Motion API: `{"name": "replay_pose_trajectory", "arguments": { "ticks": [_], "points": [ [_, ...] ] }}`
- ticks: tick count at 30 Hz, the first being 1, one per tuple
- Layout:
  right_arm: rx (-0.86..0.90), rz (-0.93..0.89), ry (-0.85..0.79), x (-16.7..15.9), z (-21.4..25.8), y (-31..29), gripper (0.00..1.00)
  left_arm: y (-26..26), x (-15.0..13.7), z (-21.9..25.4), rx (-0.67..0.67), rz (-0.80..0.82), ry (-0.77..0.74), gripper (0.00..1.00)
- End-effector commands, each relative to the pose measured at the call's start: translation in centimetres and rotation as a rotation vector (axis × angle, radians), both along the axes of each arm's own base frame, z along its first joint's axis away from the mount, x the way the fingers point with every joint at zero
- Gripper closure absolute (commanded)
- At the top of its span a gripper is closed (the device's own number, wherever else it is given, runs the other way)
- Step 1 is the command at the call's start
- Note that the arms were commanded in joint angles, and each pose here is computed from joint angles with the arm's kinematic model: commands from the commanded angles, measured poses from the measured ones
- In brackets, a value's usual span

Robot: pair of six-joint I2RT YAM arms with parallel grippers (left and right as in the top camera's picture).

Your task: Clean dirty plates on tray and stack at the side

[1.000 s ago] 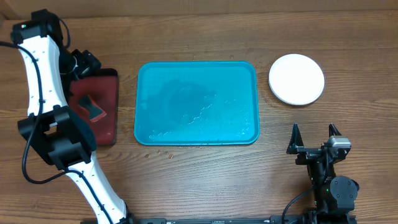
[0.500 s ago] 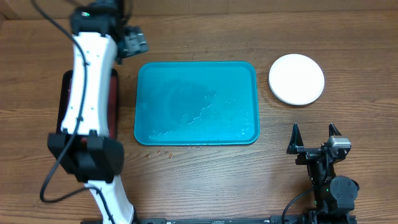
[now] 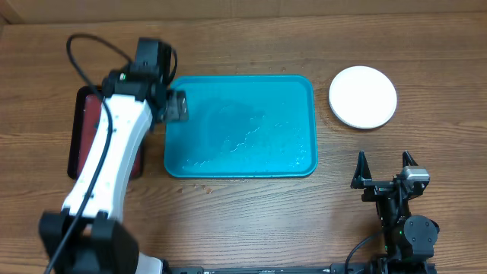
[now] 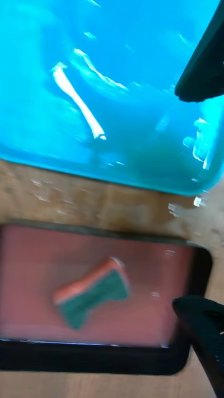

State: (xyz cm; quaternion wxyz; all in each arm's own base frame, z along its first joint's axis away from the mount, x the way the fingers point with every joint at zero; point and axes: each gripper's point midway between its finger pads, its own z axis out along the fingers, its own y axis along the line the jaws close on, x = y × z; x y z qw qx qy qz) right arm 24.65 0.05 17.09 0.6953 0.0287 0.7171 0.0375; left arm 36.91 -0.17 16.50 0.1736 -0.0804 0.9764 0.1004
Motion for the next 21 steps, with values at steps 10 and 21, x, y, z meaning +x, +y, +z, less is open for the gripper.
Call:
{"name": "replay_pose_trajectory", "arguments": {
  "ticks": [10,21],
  "points": [
    [0.004,-0.011,-0.007,0.0,-0.1,-0.2,0.00,1.3,-8.6,4.4,0.018,-0.091,-0.238,0.00],
    [0.004,-0.011,-0.007,0.0,-0.1,-0.2,0.00,-1.4,-11.1,2.9,-0.100,-0.262,-0.589,0.00]
  ]
}}
